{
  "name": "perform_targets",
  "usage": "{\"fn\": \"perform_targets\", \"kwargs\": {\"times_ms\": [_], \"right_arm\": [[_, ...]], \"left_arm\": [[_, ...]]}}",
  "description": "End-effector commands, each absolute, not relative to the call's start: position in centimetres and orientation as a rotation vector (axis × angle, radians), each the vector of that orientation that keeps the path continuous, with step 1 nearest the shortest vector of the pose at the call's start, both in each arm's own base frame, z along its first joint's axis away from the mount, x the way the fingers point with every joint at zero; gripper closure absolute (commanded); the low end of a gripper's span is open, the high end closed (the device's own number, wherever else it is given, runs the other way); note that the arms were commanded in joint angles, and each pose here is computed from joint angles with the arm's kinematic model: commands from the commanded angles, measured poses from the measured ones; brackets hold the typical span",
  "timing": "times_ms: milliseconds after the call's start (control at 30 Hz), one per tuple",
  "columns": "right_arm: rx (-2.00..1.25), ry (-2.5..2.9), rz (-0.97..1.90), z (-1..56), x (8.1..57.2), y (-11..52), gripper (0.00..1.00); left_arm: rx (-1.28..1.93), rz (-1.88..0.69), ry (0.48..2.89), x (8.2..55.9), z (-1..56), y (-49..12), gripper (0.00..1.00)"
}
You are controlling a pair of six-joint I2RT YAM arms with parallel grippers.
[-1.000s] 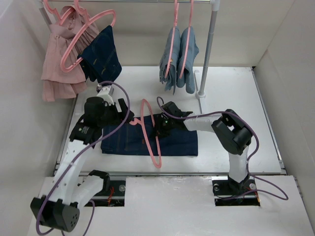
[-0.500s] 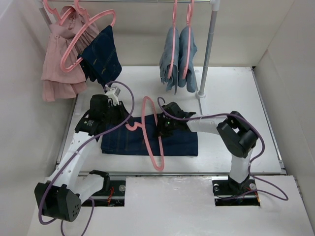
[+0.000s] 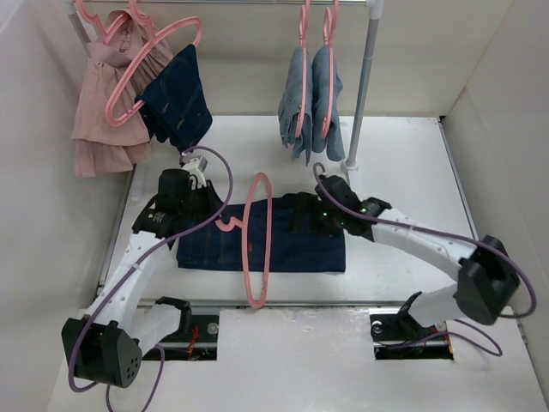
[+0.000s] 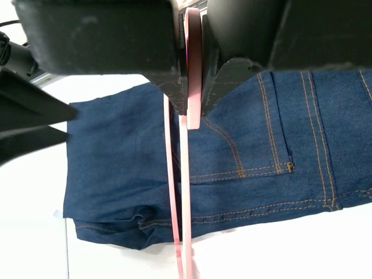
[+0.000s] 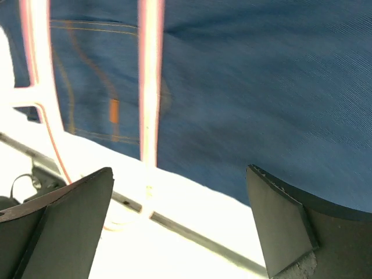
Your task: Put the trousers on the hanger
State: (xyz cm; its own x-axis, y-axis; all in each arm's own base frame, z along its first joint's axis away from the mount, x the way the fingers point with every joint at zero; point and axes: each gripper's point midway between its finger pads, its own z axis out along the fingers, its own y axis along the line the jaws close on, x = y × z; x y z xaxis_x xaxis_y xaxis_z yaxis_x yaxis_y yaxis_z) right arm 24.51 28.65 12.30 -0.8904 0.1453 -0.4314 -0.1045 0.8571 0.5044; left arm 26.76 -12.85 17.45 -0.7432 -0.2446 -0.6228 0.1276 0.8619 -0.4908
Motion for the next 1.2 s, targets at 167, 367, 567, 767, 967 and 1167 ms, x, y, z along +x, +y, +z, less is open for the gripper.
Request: {"fn": "perform_targets", "kwargs": {"times_ms": [167, 367, 567, 767, 967, 1167], "right_arm": [[0.487, 2.683, 0.254, 5.3, 22.0, 15.5, 0.0], [0.489, 2.735, 0.256, 2.5, 22.7, 15.7, 0.03], [0.434, 2.742, 0.448, 1.9, 24.0, 18.6, 0.8], [0.249, 2.577, 0.645, 9.2, 25.6, 23.4, 1.0], [-0.153, 2.362, 0.781, 19.5, 24.9, 34.6, 1.0], [-0.341, 2.397, 0.9, 16.7, 25.1, 41.8, 1.0]], "left_arm": [[-0.106, -0.66, 2.278, 26.9, 17.7, -12.5, 1.0], [-0.096, -0.658, 2.259, 27.0, 18.1, -12.6, 1.0], [-0.087, -0.673, 2.249, 26.6, 18.3, -12.8, 1.0], [-0.092, -0.663, 2.248, 26.7, 18.0, -12.6, 1.0], [-0.086, -0.642, 2.218, 27.3, 18.4, -12.4, 1.0], [-0.078, -0.611, 2.214, 27.5, 18.3, -12.1, 1.0]]}}
